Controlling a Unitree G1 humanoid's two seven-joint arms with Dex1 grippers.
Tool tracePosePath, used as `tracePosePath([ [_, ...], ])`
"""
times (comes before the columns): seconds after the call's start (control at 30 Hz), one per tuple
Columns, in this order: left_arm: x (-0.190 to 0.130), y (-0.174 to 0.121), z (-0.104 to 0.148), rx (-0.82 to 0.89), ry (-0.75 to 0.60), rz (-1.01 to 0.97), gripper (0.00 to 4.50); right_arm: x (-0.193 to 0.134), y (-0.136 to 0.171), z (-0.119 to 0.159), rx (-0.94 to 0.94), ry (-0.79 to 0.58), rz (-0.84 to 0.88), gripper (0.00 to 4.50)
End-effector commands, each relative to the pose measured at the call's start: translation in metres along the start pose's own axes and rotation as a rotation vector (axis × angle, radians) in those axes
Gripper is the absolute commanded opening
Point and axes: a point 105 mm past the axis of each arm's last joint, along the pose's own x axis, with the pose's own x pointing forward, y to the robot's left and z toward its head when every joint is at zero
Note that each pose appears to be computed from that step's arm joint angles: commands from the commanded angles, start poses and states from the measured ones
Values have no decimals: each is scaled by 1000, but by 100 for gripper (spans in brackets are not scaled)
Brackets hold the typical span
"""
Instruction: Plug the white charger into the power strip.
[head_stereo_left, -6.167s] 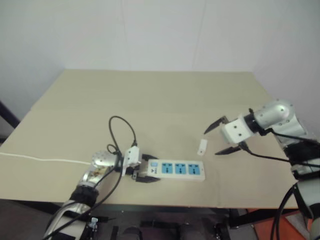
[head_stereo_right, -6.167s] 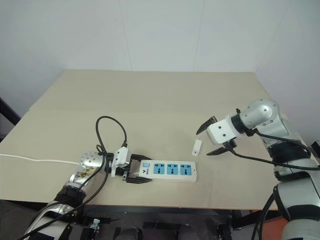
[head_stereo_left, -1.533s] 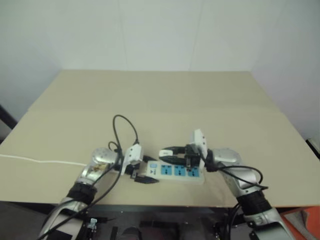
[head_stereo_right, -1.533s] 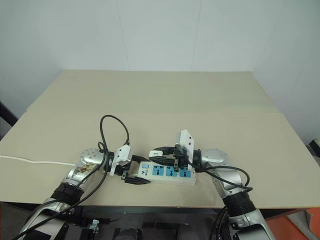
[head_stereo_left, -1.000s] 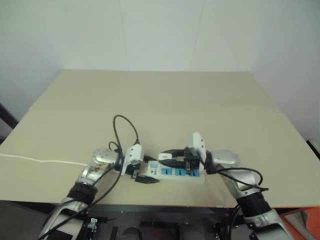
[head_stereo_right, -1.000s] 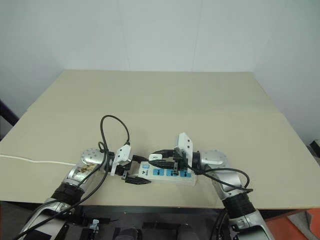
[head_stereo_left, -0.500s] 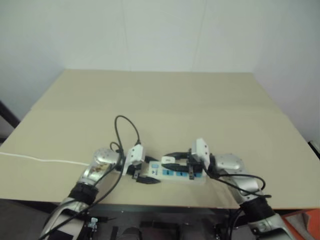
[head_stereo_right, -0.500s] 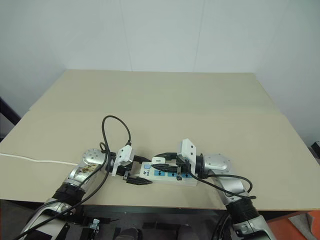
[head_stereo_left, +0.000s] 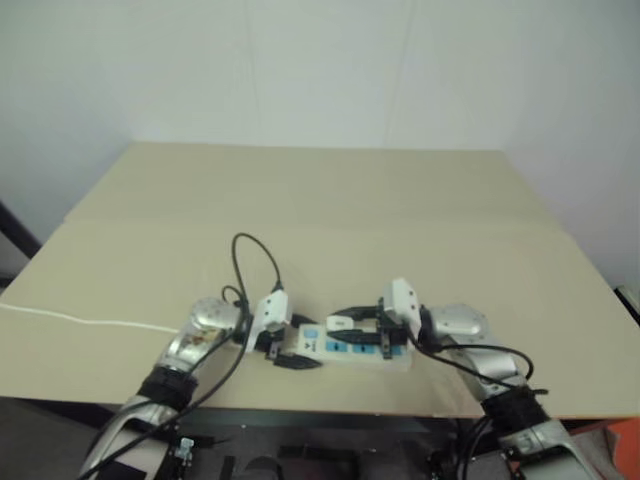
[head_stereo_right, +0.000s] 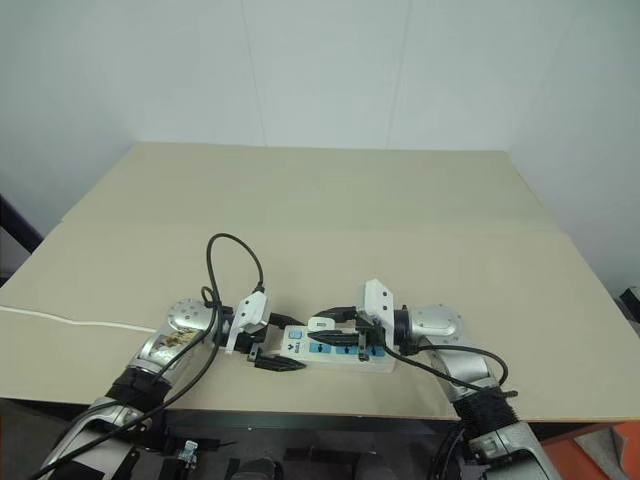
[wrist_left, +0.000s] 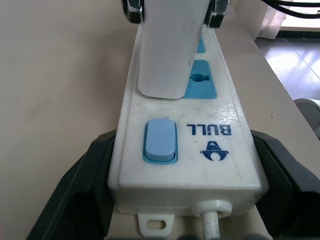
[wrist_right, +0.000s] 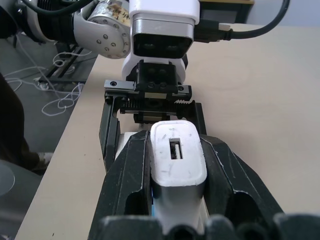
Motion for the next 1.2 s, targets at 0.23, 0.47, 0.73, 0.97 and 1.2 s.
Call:
tracePosePath([
  [0.23,-5,-1,-8,-20,32,24,331,8,11,-37,157,134,45,117],
  [0.47,-4,0,-8,-20,28,30,331,4,12,-42,187,139,26,117],
  [0.73,-5,0,-8,-21,29,29,331,2,12,-42,189,127,-14,117],
  [0.97,-5,1,-6,-19,26,34,331,1,11,-37,193,118,-6,351],
  [1.2,-8,7,4,-36,-24,69,423,-10,7,-34,168,151,-10,450],
])
